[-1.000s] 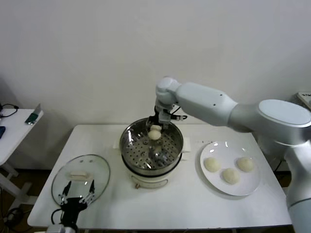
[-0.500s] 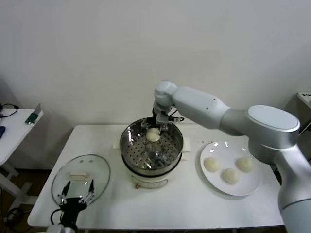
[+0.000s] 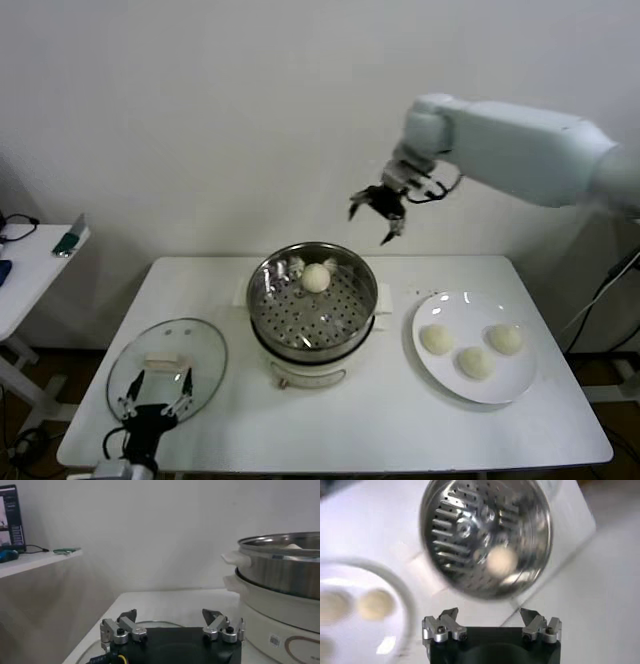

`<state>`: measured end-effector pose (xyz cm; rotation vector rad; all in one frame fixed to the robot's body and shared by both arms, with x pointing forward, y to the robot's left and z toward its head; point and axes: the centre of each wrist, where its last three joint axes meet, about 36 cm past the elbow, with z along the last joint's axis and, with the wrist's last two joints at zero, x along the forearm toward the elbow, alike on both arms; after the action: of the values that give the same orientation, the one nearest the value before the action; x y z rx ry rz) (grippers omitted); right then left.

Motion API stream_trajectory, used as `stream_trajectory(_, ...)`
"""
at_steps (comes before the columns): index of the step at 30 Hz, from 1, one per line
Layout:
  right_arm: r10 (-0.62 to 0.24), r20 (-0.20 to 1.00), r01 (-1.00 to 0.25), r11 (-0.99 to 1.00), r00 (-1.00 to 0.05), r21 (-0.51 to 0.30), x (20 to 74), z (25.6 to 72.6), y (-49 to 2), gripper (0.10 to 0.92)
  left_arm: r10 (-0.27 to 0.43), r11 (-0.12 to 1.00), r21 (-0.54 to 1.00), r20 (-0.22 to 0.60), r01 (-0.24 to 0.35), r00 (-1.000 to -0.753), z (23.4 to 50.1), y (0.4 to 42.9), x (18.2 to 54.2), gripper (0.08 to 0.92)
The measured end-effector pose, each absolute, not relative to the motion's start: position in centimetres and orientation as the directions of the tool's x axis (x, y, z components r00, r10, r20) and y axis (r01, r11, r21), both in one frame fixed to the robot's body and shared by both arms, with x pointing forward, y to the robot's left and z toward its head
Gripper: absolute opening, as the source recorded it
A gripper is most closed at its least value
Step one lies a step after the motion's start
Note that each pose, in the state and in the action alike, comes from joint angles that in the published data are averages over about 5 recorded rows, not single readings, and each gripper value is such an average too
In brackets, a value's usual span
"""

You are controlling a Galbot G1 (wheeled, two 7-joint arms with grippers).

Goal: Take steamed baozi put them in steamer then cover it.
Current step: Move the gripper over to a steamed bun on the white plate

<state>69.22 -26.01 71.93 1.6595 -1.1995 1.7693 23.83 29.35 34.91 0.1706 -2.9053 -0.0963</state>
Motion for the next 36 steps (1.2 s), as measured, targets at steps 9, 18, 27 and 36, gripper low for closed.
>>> stream_trajectory(9,-0.208,0.966,-0.967,-0.167,-0.157,-0.193,63.0,63.2,-34.5,0.823,-0.125,0.991,0.080,0.216,-0.110,-0.968,34.7,29.5,24.1,0.823)
stream_trajectory(18,-0.171,0.973,-0.988,-0.004,-0.153,-0.156,61.2,55.3,-35.7,0.823,-0.126,0.990,0.082,0.218,-0.110,-0.968,34.4,29.5,24.2,0.823)
stream_trajectory(27,-0.144,0.976,-0.985,0.074,-0.165,-0.155,61.9,50.2,-34.8,0.823,-0.130,0.990,0.085,0.223,-0.114,-0.966,34.2,29.6,23.9,0.823)
stream_trajectory(36,-0.133,0.981,-0.987,0.094,-0.143,-0.131,62.4,47.0,-33.4,0.818,-0.133,0.989,0.086,0.229,-0.116,-0.964,34.0,29.7,23.7,0.823)
